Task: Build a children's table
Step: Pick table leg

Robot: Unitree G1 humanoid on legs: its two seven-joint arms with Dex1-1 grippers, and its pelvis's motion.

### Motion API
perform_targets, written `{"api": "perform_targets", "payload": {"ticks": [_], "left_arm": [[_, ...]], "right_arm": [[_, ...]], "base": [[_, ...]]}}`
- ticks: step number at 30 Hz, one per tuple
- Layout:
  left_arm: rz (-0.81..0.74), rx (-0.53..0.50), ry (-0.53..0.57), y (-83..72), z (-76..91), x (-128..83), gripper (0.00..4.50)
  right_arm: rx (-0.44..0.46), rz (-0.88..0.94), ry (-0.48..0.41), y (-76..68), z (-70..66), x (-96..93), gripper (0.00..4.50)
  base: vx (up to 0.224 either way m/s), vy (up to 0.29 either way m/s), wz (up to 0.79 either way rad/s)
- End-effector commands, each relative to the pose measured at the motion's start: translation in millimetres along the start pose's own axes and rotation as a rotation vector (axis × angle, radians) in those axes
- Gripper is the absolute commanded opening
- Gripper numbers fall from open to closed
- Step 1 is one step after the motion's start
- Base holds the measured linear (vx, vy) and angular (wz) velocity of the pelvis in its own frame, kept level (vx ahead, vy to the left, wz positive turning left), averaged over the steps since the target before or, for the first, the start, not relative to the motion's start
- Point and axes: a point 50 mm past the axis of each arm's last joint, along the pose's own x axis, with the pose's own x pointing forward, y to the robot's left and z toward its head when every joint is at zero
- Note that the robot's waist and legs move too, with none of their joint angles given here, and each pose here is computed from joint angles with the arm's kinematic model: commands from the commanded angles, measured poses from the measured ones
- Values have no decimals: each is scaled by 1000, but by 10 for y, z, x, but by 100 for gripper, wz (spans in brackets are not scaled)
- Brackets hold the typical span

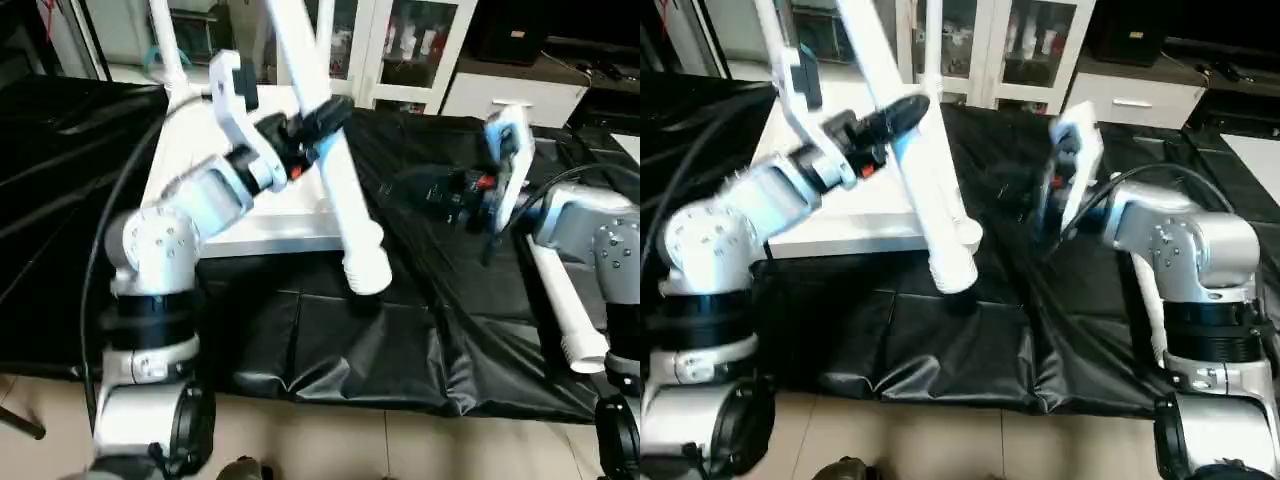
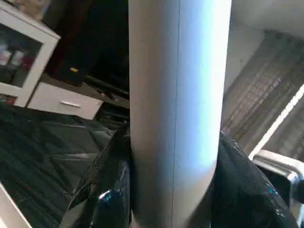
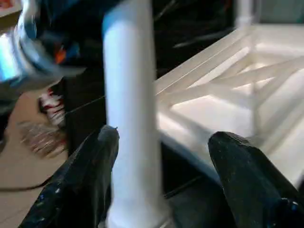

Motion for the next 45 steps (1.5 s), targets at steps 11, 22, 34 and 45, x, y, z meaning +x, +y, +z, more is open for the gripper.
{"api": "perform_targets", "payload": {"ticks": [11,22,34,45], "left_arm": [[-137,87,110,-204,-100,111,178],[-230,147,177,-291,-149,148,178],[-255,149,179,-321,-155,166,178],[-219,158,171,-294,-139,175,178]], "right_arm": [[-39,45,159,85,-197,208,338],[-30,72,238,84,-259,233,320],[-22,102,267,113,-335,251,214],[-19,88,273,96,-363,239,186]], "base": [[0,0,0],[0,0,0],[0,0,0],[0,0,0]]}}
